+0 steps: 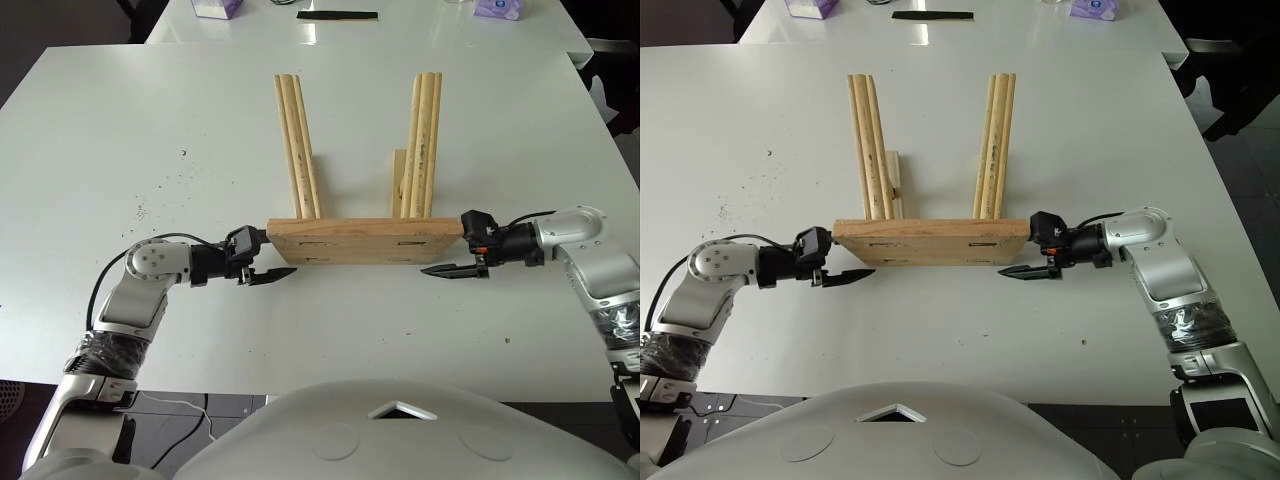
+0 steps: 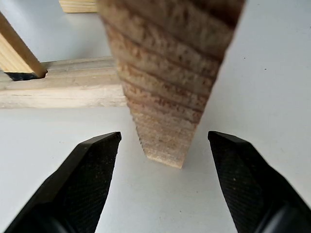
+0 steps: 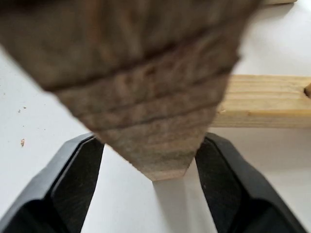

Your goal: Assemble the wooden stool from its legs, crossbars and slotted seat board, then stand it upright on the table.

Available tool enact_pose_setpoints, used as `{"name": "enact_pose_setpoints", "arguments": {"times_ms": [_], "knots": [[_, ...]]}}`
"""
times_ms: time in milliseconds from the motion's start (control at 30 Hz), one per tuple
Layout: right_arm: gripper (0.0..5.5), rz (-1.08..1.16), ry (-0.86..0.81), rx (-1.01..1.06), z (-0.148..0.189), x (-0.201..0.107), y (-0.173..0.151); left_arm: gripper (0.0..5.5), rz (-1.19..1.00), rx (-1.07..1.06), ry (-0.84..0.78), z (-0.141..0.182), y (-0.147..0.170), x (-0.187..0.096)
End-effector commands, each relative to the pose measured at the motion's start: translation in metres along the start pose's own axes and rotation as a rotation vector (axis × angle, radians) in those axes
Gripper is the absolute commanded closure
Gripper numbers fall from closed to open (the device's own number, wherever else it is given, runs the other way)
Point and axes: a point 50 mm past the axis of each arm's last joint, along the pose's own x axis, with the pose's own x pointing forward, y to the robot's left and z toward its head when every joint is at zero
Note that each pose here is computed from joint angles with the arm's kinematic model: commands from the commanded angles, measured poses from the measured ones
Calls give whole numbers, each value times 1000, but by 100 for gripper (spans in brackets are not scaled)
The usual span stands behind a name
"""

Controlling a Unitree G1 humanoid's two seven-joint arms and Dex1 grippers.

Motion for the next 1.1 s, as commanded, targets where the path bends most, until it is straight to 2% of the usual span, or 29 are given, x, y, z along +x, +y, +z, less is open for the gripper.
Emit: {"name": "enact_pose_setpoints", "arguments": {"times_ms": [33, 67, 200, 367, 467, 600, 700, 833, 900, 1033, 1100], "knots": [[266, 1, 13, -11, -2, 0, -5, 216, -25, 29, -21, 6, 6, 7], [279, 2, 11, -9, -3, 1, -6, 216, -26, 39, -21, 5, 6, 8], [348, -2, -9, -6, -2, 1, -10, 276, -33, 55, -25, 4, 8, 8], [406, 6, -52, 13, 3, 5, -12, 344, -54, 74, -23, 4, 8, 9], [406, 13, -64, 31, 4, 6, -12, 381, -50, 81, -22, 5, 10, 9], [406, 43, -99, 85, 7, 2, -8, 386, -20, -14, -46, 7, 15, 4], [406, 98, -268, 255, 29, -10, 0, 387, -5, -342, -284, 40, 17, -10], [406, 210, -592, 469, 78, -34, 11, 387, 44, -644, -815, 102, 24, -38], [406, 251, -803, 491, 107, -42, 16, 387, 128, -745, -1087, 128, 30, -53], [405, 289, -1194, 520, 160, -52, 22, 387, 262, -919, -1391, 156, 34, -60], [405, 296, -1336, 502, 178, -50, 25, 387, 313, -1009, -1562, 170, 40, -68]]}}
